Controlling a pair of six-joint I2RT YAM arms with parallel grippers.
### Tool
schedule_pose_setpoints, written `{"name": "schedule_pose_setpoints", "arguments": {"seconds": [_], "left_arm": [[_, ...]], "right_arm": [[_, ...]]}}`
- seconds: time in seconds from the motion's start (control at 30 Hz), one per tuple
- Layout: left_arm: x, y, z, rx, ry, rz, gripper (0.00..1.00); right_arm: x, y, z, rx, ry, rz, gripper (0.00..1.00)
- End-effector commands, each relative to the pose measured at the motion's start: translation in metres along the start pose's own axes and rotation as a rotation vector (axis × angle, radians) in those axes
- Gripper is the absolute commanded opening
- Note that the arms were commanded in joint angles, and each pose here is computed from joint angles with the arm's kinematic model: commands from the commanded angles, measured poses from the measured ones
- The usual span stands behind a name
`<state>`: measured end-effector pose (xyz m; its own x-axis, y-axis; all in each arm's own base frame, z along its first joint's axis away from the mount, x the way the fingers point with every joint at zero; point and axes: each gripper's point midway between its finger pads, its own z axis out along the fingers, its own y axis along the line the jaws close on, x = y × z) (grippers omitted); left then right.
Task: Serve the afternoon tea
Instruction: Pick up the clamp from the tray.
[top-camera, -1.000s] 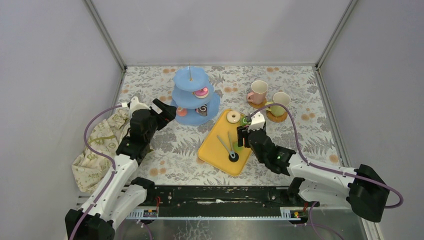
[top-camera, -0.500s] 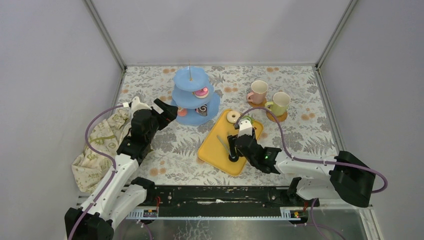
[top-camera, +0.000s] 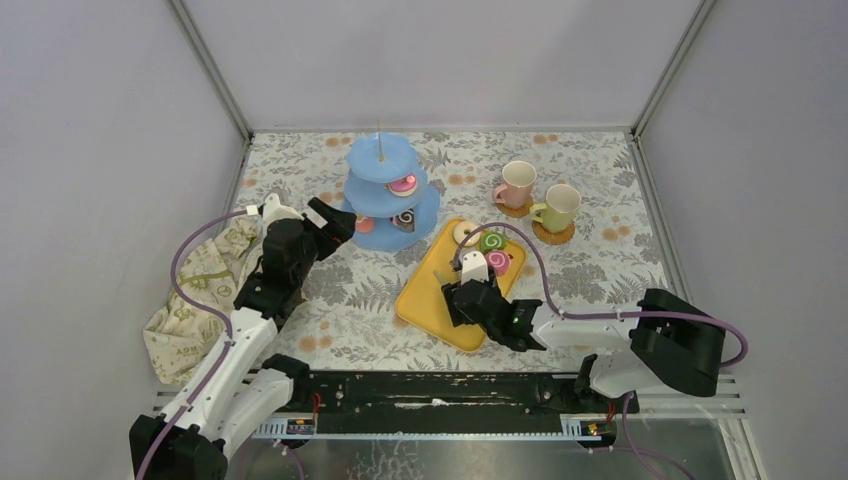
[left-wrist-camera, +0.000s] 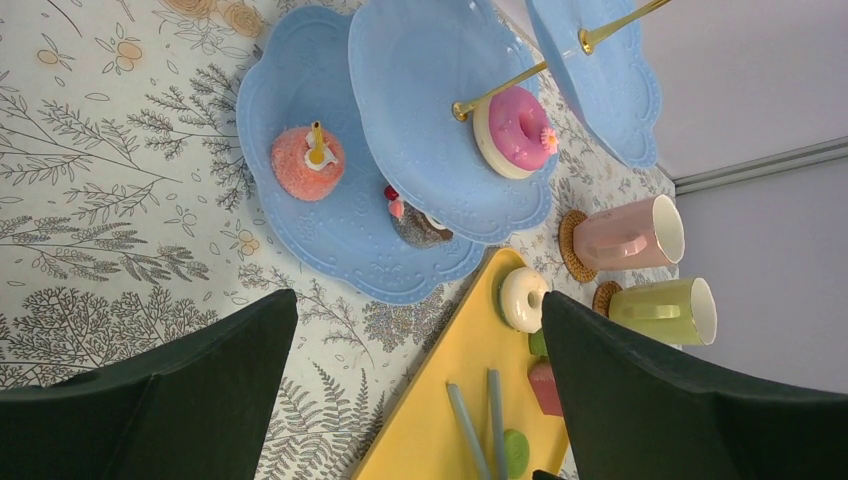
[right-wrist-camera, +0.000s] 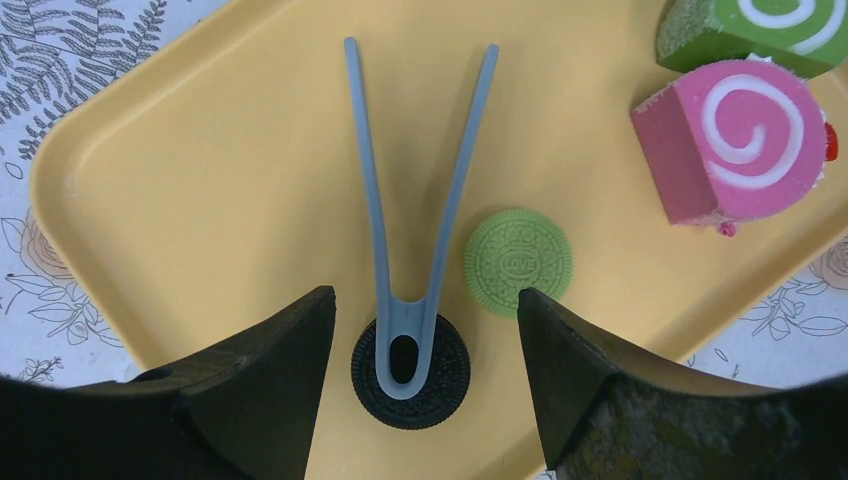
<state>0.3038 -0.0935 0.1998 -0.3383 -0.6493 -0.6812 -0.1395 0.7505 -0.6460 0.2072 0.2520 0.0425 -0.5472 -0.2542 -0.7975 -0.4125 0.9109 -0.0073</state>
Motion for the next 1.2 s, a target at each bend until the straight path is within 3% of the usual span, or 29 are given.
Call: {"name": "schedule_pose_setpoints", "arguments": {"seconds": [0.0, 0.53, 0.87, 1.17], "left_arm": [[-0.010, -0.011, 0.001, 0.039, -0.052, -0.009, 0.99], [-0.007, -0.009, 0.003, 0.036, -0.050, -0.012, 0.99], [-0.006, -0.008, 0.004, 0.033, -0.048, -0.012, 0.99], [-0.004, -0.007, 0.005, 0.032, -0.043, -0.013, 0.99]], "right_arm": [[-0.025, 0.012, 0.004, -0.008, -0.074, 0.040, 0.74], [-0.016, 0.017, 0.018, -0.002, -0.063, 0.003, 0.70], [-0.009, 0.021, 0.024, -0.021, -0.064, 0.013, 0.59], [-0.002, 0.020, 0.028, -0.012, -0.053, 0.027, 0.59]]}}
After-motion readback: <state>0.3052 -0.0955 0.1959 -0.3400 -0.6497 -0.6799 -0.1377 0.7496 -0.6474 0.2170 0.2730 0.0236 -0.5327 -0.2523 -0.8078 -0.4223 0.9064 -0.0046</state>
